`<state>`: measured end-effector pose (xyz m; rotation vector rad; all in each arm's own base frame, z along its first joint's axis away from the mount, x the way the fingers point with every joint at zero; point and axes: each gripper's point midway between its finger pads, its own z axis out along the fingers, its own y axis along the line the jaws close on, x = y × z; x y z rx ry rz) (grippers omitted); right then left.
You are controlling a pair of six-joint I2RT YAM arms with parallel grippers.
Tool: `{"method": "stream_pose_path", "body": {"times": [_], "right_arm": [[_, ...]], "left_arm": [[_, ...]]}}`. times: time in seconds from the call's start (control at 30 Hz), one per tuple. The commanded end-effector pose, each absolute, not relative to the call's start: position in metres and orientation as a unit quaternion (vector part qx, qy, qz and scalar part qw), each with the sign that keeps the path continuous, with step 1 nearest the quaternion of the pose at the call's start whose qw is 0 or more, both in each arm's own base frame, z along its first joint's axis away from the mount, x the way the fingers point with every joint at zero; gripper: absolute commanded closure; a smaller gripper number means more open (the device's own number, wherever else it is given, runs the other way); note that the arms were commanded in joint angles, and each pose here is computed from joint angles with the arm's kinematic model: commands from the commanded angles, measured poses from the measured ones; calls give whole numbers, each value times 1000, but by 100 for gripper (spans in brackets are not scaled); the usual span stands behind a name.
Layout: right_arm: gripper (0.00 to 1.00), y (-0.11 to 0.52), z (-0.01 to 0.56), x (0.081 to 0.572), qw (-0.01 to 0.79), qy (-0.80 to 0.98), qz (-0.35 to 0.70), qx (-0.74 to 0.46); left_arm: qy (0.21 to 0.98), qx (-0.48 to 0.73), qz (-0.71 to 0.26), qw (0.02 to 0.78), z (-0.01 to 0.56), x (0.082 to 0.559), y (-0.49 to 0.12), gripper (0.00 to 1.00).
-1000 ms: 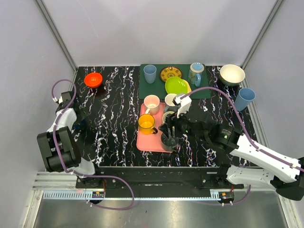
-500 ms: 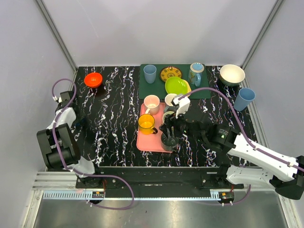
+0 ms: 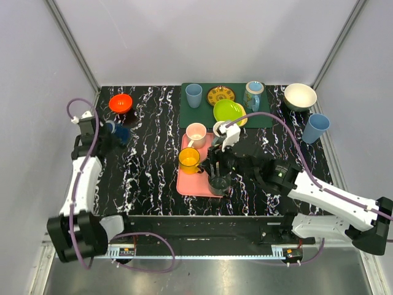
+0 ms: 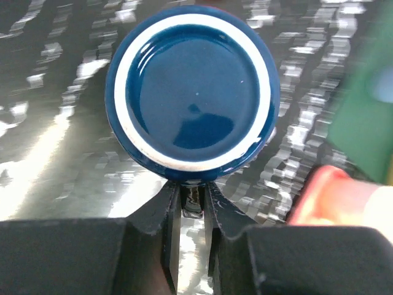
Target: Turn the mug right side up
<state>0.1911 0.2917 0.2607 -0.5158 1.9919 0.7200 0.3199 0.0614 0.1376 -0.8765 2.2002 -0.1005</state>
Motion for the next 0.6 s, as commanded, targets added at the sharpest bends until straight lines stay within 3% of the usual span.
{"method": "stream_pose_path", "body": {"times": [0.0, 0.17, 0.37, 0.47, 0.57], "right_arm": [[33, 317, 295, 192, 485, 772, 362, -193], [32, 330, 319, 187, 485, 749, 415, -181], [26, 347, 365, 157, 377, 676, 603, -193], [14, 340, 386, 152, 331, 616, 691, -181], [9, 344, 391, 149, 297, 595, 722, -189]], "left_arm": [[791, -280, -222, 497, 240, 338, -17, 100], [729, -206, -385, 527, 296, 307, -83, 100], [628, -109, -566, 522, 360, 256, -144, 100], [577, -85, -636, 505, 386, 227, -157, 100], [533, -37, -676, 508, 413, 199, -166, 100]]}}
